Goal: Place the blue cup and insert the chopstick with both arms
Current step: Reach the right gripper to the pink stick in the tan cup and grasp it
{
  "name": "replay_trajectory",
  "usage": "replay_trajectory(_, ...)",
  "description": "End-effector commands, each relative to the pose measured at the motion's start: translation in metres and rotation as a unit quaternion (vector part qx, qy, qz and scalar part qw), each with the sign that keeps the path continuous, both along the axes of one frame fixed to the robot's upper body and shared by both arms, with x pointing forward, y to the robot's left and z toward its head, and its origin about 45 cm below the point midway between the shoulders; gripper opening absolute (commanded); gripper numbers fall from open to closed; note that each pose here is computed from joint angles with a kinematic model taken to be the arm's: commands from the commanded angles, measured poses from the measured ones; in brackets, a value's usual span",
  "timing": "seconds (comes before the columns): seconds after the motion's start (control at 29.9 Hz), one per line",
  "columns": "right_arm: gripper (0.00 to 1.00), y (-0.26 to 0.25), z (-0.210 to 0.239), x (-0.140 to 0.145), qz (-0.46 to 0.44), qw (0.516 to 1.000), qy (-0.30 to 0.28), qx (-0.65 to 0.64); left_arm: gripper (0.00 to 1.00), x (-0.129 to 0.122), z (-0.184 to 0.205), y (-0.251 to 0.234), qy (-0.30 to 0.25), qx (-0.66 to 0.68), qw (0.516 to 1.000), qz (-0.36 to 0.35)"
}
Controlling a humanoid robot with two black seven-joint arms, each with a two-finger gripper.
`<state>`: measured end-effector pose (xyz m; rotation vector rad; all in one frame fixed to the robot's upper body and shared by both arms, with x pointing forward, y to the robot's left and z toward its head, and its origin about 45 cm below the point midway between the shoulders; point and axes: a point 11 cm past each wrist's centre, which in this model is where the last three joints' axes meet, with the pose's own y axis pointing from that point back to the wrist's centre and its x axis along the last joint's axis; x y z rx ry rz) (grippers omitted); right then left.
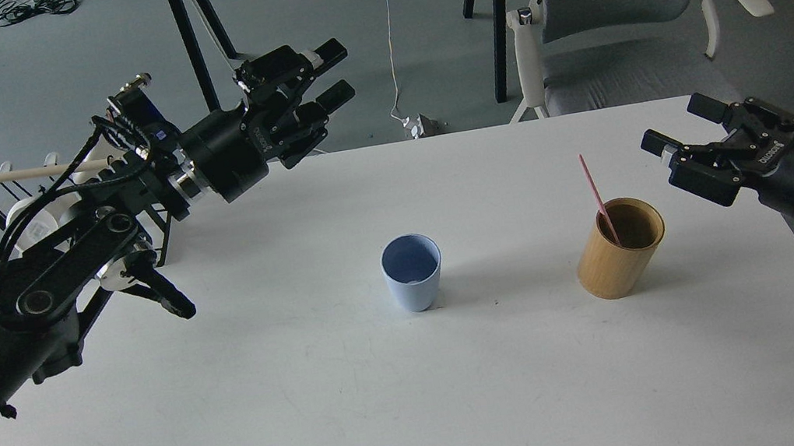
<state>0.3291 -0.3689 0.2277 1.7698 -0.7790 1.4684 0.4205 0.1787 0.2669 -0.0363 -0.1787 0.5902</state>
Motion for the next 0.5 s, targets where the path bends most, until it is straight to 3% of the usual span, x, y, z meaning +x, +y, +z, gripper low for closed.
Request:
replay_trajectory(0.0, 0.98, 0.004, -0.018, -0.001, 0.004, 1.000, 0.017, -0.008, 0.64, -0.002, -0.005, 0.002, 0.005, 0.001, 1.000, 0.002)
replay_trajectory(0.47, 0.94, 0.053, -0.067, 0.020, 0.032, 0.998, 0.049, -0.004, 0.65, -0.004, -0.015, 0.007, 0.016, 0.003, 1.000, 0.009)
